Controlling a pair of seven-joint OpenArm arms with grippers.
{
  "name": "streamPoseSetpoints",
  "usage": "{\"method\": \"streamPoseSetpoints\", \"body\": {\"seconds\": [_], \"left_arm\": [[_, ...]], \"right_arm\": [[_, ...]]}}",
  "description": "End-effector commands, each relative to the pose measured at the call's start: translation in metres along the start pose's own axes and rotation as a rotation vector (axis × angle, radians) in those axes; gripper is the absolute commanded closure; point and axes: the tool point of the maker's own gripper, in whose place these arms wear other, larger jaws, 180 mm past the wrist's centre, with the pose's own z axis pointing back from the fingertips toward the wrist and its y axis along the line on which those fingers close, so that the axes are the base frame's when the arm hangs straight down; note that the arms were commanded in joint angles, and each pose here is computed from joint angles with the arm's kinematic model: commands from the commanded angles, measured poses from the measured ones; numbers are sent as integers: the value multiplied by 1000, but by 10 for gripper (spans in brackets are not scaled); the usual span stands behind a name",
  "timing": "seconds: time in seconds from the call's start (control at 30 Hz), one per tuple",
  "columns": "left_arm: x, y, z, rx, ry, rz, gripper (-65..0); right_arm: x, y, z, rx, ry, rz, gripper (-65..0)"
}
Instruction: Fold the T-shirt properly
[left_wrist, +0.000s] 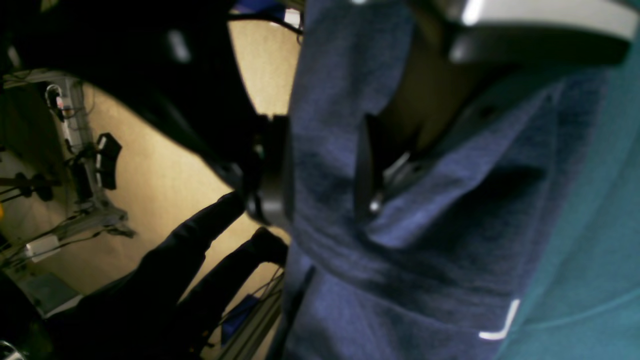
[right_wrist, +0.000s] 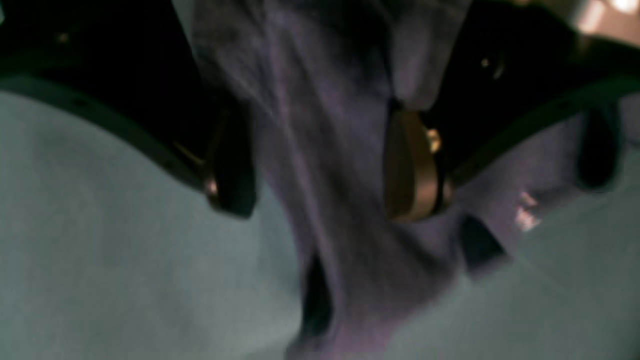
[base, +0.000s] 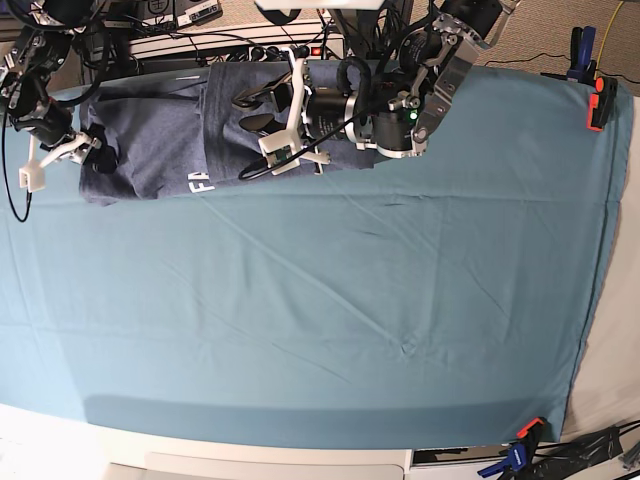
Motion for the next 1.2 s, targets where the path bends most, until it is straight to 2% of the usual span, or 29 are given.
{"method": "streamPoseSetpoints", "body": {"seconds": [0.0,0.2,0.43,0.87,1.17], "left_arm": [[16,-4,0,-19,-52,-15,-219],[16,-4,0,-19,-52,-15,-219],[15,-4,0,-17,-50,-16,-219],[15,-4,0,-17,-50,-17,-219],[15,-3,0,-16,-49,-17,-219]], "right_arm": [[8,-4,2,-6,-3,17,-417],[8,6,-4,71,4,-21,-416],[-6,7,-3,77,83,-8,-416],[-8,20,-2,150,95,22,-416],[-36,49,-24,224,231,111,-416]]}}
